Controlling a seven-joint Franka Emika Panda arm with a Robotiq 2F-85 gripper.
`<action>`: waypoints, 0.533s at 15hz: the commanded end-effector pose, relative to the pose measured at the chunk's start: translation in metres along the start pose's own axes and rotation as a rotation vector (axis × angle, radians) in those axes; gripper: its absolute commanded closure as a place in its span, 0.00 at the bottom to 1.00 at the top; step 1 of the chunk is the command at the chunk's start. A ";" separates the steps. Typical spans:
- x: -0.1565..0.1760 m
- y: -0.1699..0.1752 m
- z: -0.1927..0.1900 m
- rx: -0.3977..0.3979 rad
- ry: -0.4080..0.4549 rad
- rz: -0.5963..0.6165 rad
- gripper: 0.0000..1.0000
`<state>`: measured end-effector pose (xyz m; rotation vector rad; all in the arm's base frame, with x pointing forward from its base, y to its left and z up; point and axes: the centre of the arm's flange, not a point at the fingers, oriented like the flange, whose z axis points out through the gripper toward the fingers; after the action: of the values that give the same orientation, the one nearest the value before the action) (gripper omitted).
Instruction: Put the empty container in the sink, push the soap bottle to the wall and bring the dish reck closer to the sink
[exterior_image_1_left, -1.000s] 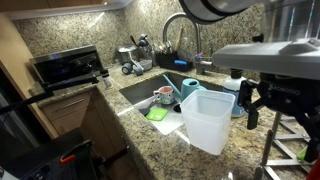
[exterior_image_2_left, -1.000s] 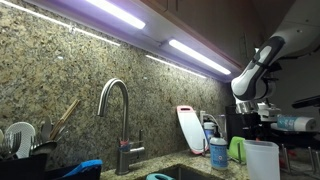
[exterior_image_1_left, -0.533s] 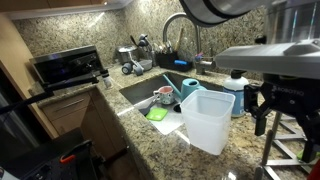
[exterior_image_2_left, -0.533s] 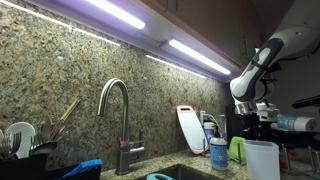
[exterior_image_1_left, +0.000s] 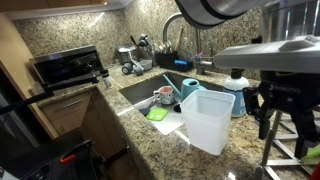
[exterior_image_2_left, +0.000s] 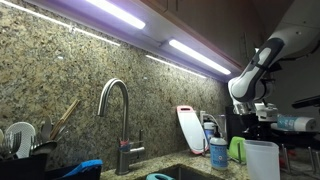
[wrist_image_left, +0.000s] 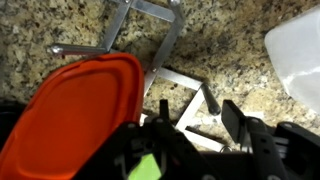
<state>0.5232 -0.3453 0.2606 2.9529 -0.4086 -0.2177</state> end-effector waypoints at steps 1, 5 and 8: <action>0.002 -0.005 -0.001 -0.022 0.005 0.015 0.72; 0.001 -0.009 0.000 -0.023 0.000 0.006 0.99; 0.000 -0.013 0.001 -0.029 -0.002 0.003 0.97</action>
<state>0.5274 -0.3375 0.2591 2.9547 -0.3840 -0.2237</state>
